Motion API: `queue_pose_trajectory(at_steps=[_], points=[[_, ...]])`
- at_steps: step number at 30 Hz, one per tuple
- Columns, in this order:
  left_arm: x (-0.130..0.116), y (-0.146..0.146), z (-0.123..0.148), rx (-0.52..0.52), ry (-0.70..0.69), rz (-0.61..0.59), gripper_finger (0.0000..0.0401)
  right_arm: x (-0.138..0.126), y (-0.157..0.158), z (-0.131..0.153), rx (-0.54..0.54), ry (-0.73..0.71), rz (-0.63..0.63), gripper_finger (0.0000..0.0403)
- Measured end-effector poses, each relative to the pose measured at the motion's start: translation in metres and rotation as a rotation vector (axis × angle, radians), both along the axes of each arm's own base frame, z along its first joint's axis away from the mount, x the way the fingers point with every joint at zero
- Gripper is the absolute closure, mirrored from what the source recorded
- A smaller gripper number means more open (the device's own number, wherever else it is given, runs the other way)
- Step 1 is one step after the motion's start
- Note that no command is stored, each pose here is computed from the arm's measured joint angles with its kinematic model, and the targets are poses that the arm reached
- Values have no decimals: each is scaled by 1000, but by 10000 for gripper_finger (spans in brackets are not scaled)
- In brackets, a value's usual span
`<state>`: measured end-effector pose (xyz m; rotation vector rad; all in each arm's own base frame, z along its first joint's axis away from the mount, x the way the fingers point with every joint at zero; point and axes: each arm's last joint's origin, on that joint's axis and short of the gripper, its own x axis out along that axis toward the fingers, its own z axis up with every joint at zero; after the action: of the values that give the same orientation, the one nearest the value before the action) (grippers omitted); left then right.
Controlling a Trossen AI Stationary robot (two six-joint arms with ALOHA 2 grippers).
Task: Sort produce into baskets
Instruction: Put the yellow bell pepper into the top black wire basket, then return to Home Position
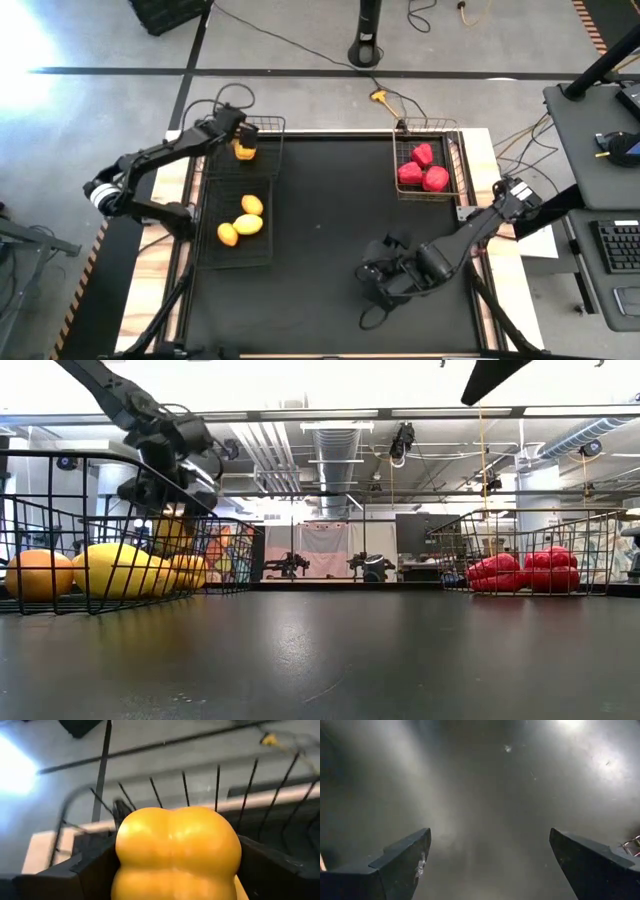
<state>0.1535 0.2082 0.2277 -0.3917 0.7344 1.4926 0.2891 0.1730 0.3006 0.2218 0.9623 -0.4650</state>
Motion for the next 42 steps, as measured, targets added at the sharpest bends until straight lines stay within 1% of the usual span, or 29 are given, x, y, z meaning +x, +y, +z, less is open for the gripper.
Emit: queue_pose_trajectory(at_steps=[2,5,8,10,13,17,19,21,24,26,28,30,31,34,37,39,40,42], points=[[-1,-2,-6,-23,9,-6,64,2,-4,0,11,21,16,3],[-1,-2,-6,-16,2,-8,40,8,-11,0,-7,35,50,3],[-3,-4,-4,-22,4,-8,19,14,-24,1,-31,46,59,3],[-4,-5,3,-13,-4,-9,9,18,-33,4,-47,52,63,3],[-7,-9,14,2,-2,-25,4,24,-43,12,-70,50,85,3],[-13,-24,44,72,-70,-58,4,29,-54,29,-112,39,143,3],[-15,-37,58,82,-157,-151,4,29,-58,37,-157,52,176,3],[-15,-54,70,87,-283,-288,3,29,-61,40,-198,67,222,4],[-12,-85,74,103,-450,-467,3,31,-65,37,-233,82,289,18],[-8,-108,68,129,-547,-572,3,37,-66,30,-227,70,329,38],[-2,-133,57,150,-648,-703,3,46,-65,18,-221,34,387,65],[5,-158,43,170,-727,-798,3,56,-63,4,-200,-14,482,97],[8,-169,35,178,-742,-820,3,61,-62,-3,-187,-42,535,116],[13,-196,19,220,-700,-834,3,74,-59,-18,-180,-130,659,180],[16,-219,11,215,-636,-973,3,77,-62,-18,-219,-150,707,254],[15,-233,15,216,-631,-1089,3,74,-67,-14,-214,-155,727,305],[14,-238,21,234,-629,-1148,3,71,-70,-14,-191,-154,756,330],[10,-246,38,279,-654,-1233,3,65,-76,-8,-129,-205,800,374]])
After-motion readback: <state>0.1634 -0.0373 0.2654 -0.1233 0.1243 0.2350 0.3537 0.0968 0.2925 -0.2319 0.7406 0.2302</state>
